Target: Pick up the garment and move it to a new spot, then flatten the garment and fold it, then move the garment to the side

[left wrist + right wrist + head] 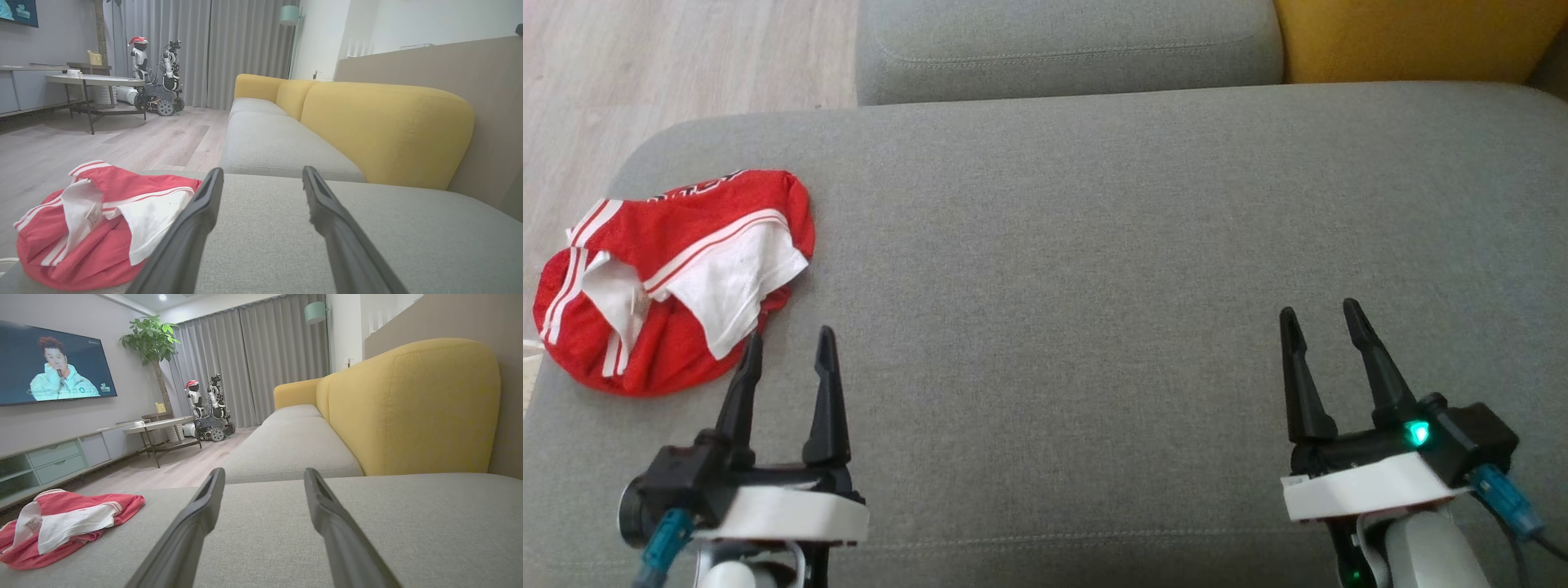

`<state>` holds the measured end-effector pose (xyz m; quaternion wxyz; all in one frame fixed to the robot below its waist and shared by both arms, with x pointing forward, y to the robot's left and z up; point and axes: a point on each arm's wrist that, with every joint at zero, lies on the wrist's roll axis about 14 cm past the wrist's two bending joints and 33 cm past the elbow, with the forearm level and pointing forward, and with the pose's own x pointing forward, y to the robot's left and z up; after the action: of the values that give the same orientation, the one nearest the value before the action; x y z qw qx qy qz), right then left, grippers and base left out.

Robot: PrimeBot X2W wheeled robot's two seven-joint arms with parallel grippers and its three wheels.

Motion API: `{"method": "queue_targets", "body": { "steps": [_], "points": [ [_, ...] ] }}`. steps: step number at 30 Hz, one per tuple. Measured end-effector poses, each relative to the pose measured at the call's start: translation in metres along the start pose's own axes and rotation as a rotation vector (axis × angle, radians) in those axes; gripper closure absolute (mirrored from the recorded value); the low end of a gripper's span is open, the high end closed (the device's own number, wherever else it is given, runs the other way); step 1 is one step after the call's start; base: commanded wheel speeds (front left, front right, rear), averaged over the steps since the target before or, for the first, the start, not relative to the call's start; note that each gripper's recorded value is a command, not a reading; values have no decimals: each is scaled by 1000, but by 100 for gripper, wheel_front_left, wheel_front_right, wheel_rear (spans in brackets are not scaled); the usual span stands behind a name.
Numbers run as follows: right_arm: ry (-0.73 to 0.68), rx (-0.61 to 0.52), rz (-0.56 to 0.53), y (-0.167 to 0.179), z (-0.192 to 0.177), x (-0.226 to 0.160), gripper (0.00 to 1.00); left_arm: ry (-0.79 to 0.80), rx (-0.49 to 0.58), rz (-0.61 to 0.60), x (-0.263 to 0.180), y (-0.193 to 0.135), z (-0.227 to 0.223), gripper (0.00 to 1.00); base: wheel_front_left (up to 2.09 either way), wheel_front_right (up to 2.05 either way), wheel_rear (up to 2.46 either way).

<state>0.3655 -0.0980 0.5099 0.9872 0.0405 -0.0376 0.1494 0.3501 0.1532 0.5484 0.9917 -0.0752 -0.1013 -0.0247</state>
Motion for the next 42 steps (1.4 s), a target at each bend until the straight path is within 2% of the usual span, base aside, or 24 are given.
{"method": "queue_targets", "body": {
  "steps": [26,42],
  "points": [
    [-7,-26,0,-2,2,2,0,33,9,-4,-2,0,-10,0,0,0,0],
    [-6,-19,136,39,0,24,0,19,53,156,-28,44,0,0,0,0,0]
  ]
}}
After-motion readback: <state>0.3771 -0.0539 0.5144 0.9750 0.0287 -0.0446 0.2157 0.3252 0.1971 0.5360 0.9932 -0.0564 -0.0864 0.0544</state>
